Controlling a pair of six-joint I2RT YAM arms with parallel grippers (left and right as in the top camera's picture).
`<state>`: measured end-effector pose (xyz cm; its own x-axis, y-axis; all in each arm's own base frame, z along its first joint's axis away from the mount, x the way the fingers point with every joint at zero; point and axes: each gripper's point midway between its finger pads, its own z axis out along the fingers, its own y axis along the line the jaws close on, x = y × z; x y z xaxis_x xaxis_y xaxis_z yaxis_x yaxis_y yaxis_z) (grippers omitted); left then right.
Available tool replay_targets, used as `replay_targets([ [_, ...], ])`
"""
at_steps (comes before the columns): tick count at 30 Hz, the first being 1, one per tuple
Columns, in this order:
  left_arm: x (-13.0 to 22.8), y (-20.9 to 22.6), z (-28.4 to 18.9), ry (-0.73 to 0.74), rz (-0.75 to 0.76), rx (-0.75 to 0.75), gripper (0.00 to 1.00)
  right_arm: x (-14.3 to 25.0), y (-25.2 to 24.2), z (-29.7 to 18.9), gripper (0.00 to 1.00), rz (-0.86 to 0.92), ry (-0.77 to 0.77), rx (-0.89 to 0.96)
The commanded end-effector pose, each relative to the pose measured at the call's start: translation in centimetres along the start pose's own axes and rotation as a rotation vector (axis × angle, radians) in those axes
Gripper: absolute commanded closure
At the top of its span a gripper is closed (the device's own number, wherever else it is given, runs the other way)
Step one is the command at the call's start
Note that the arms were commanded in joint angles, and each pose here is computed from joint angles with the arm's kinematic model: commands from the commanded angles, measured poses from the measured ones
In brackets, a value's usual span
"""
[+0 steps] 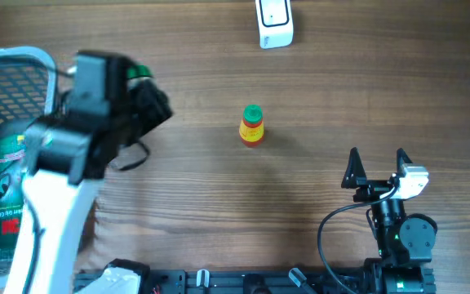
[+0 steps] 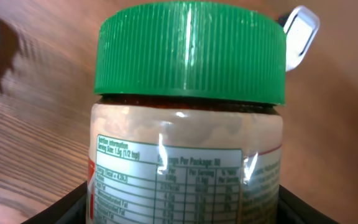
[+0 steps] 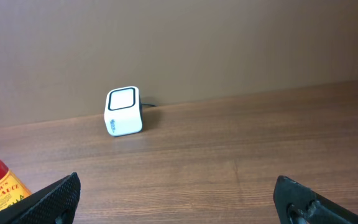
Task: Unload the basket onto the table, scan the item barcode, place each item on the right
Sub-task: 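Grasp the green-capped white jar and place it beside the spice jar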
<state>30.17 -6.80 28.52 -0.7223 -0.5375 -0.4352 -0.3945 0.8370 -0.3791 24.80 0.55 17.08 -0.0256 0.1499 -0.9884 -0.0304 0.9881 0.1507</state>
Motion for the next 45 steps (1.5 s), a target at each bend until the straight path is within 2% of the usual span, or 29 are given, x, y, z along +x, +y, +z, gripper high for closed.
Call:
replay_targets([
  [1,0.6,-1.6,3.2,0.033,0.023,-0.063,0.36,0.2,0.4,0.0,0.0,-0.019,0.007,-0.022],
  [16,8.8,-3.8,18.4,0.305,0.199,-0.265,0.36,0.2,0.4,0.0,0.0,-0.019,0.007,-0.021],
  [25,12.4,-3.1,23.4,0.379,0.251,-0.334,0.35,0.2,0.4,0.0,0.0,-0.019,0.007,-0.022],
  [29,13.3,-2.7,24.4,0.399,0.262,-0.354,0.34,0.2,0.4,0.0,0.0,-0.019,0.007,-0.022],
  [33,13.9,-2.9,24.4,0.405,0.279,-0.353,0.2,0.2,0.4,0.0,0.0,-0.019,0.007,-0.021],
  [38,14.3,-2.9,23.9,0.415,0.29,-0.36,0.16,0.2,0.4,0.0,0.0,-0.019,0.007,-0.022],
  [41,13.9,-3.0,22.7,0.414,0.291,-0.36,0.12,0.2,0.4,0.0,0.0,-0.019,0.007,-0.022],
  [45,11.8,-5.0,19.6,0.353,0.275,-0.281,0.0,0.2,0.4,0.0,0.0,-0.019,0.007,-0.022],
])
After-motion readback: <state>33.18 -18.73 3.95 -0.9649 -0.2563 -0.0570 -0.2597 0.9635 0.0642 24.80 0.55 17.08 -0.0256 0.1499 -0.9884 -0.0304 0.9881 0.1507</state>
